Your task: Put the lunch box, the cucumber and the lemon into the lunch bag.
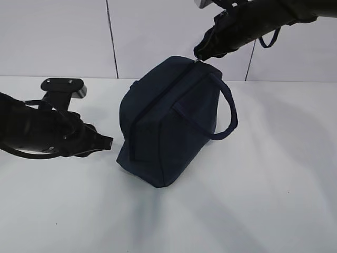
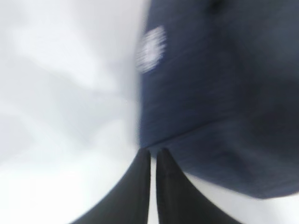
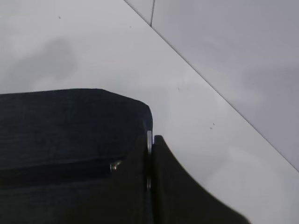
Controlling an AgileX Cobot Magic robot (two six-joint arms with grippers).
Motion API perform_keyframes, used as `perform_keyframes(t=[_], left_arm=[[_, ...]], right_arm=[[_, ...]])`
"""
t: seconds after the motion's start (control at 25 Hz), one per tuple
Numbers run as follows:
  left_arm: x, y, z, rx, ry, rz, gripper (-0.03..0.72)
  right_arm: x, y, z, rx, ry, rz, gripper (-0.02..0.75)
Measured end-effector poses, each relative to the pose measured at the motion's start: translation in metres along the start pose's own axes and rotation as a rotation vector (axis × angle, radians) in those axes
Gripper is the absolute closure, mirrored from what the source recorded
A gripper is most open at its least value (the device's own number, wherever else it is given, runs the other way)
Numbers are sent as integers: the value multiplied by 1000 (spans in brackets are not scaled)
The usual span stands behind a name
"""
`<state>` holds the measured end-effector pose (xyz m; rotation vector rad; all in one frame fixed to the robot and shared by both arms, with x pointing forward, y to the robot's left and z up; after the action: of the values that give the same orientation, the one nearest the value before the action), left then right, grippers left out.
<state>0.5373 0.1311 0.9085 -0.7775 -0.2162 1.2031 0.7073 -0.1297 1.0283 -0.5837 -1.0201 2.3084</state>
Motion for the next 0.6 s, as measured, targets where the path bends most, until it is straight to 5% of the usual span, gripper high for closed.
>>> perform_keyframes(t=[0.28,0.6], left_arm=[[19,0,1,-3,-155,28,688],[3,-5,7,-27,-32,20,687]], right_arm=[[-12,36,1,140,-86,-81,717],[0,37,4,152,-205,-104,717]])
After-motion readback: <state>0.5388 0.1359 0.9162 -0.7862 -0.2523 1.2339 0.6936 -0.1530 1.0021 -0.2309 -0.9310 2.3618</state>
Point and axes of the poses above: a point on each arm's last joint axis where the gripper is mounted, z pointing back along that axis away from the gripper, x along the wrist's bending axis when the last joint is at zero, y = z × x, the point moved 3 cm from there along -z, pointing out along that axis toward the gripper, and after that the axes turned 1 degree about z, right-handed, at the moved point
